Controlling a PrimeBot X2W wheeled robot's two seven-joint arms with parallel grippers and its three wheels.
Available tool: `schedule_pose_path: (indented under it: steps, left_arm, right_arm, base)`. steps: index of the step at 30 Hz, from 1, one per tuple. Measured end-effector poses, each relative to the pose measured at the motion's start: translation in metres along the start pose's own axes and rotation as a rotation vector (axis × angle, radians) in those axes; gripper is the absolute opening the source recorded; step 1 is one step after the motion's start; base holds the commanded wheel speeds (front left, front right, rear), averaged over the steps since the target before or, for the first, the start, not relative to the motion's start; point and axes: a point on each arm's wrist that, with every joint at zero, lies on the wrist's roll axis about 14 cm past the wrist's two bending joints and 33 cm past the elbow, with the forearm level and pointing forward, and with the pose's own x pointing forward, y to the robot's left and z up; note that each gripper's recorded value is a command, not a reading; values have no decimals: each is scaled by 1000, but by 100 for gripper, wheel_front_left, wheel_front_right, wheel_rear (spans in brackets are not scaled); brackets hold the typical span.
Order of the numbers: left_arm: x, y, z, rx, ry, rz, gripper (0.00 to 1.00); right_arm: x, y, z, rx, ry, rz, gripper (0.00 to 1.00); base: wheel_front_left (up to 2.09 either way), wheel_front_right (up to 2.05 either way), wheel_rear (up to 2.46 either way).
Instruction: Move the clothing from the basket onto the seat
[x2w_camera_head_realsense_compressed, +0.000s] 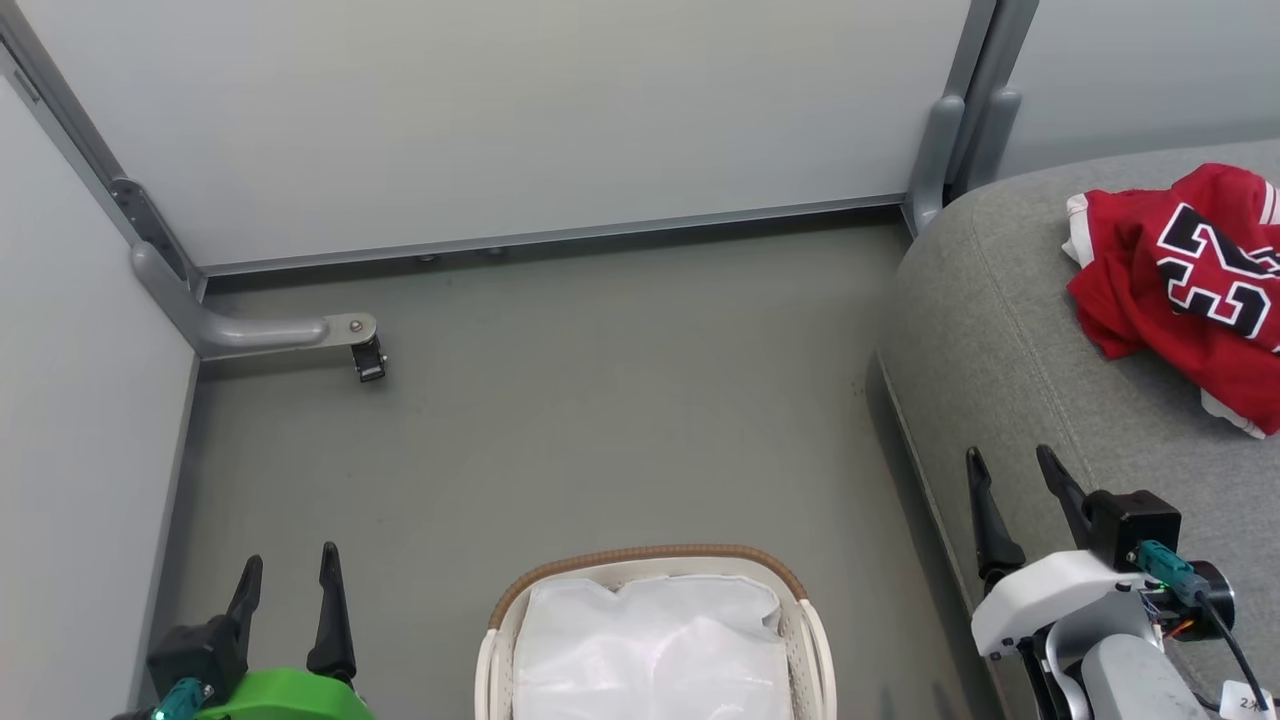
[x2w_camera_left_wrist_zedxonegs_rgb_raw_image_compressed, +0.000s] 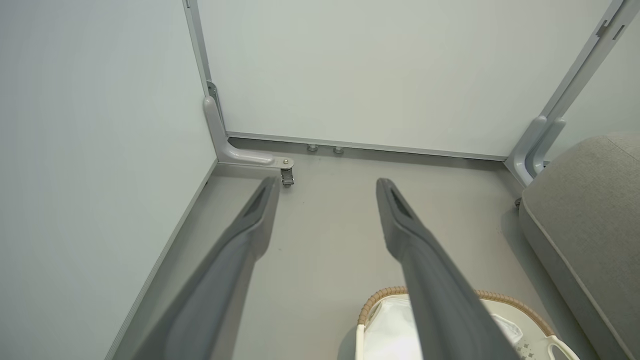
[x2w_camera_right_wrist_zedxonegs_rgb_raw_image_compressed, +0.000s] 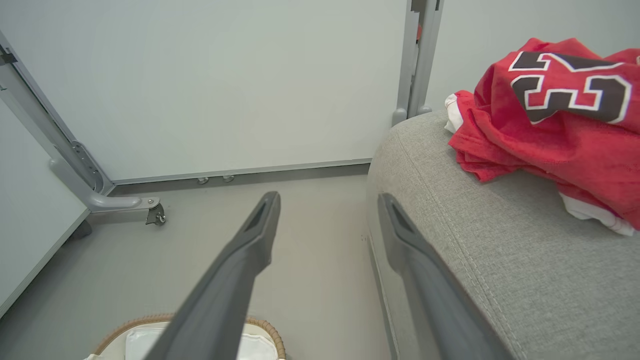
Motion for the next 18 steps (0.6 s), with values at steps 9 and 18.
schedule_pose_path:
  steps: [9,18]
  left_arm:
    - [-11,-2,-11,-36,27,9,0]
    - [-13,4,-19,-155,63,49,0]
  right_arm:
    - [-8,5,-12,9,38,8,0]
    - [-15,-2,-25,138,88,-43,0]
  base:
    - [0,0,0]
    - [0,0,0]
